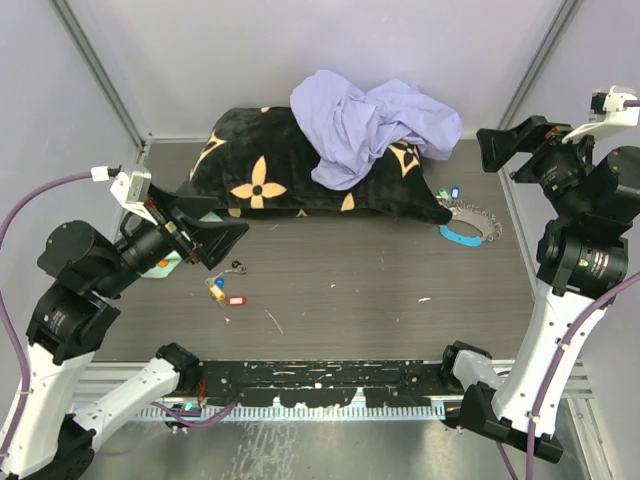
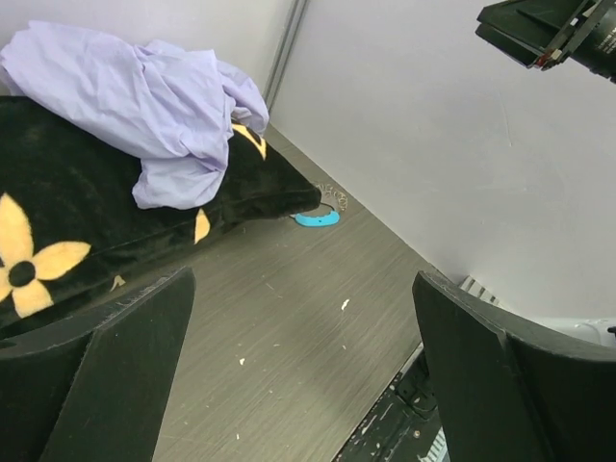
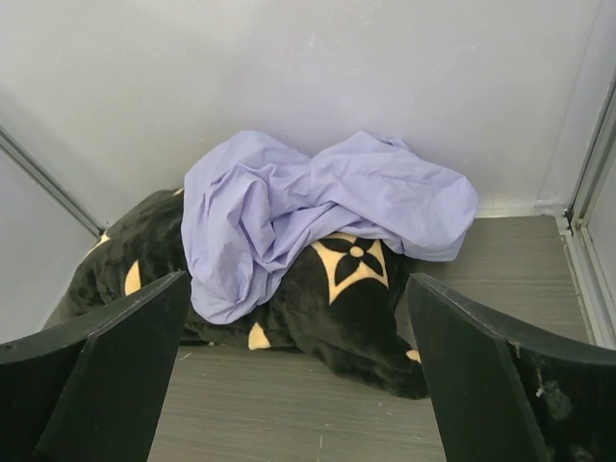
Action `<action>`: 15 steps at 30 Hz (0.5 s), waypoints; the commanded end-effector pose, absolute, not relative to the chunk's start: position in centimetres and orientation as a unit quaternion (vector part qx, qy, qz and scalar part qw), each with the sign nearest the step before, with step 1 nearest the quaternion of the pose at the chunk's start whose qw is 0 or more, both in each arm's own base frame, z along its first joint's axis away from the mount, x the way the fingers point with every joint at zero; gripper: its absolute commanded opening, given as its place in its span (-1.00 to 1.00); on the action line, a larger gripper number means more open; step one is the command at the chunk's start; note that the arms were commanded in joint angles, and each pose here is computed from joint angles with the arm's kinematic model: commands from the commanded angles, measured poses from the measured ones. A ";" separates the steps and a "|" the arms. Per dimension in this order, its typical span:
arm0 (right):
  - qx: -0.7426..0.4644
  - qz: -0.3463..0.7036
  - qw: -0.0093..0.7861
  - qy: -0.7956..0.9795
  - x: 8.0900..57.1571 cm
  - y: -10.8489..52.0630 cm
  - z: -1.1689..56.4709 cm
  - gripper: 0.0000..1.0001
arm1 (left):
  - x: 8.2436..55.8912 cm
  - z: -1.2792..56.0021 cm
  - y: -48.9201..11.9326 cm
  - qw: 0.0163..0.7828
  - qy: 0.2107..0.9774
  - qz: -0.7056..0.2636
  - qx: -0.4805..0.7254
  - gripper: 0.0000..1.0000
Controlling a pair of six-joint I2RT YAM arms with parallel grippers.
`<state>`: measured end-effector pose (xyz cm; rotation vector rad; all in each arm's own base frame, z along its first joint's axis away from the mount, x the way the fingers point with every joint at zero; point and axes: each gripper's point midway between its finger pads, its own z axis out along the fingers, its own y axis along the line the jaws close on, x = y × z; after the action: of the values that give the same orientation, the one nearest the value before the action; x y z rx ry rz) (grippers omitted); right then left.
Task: Remove the keys from the keyring
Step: Pick up the keyring from the corner of the board.
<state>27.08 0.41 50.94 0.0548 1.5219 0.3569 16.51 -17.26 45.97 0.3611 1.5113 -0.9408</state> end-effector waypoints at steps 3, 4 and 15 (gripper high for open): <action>0.016 0.173 0.717 0.675 27.3 0.8 50.8 1.00 | 16.1 46.0 -17.8 0.610 0.647 -0.426 0.165 0.96; 0.007 0.178 0.717 0.674 27.3 1.1 50.6 1.00 | 16.2 45.7 -17.9 0.608 0.648 -0.429 0.164 0.96; -0.157 0.097 0.650 0.737 30.1 0.0 40.2 1.00 | 18.1 39.0 -21.4 0.538 0.670 -0.490 0.149 0.96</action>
<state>29.34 0.22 43.21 -0.1330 1.6418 0.3184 17.84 -19.76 38.98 0.3524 1.6545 -1.0464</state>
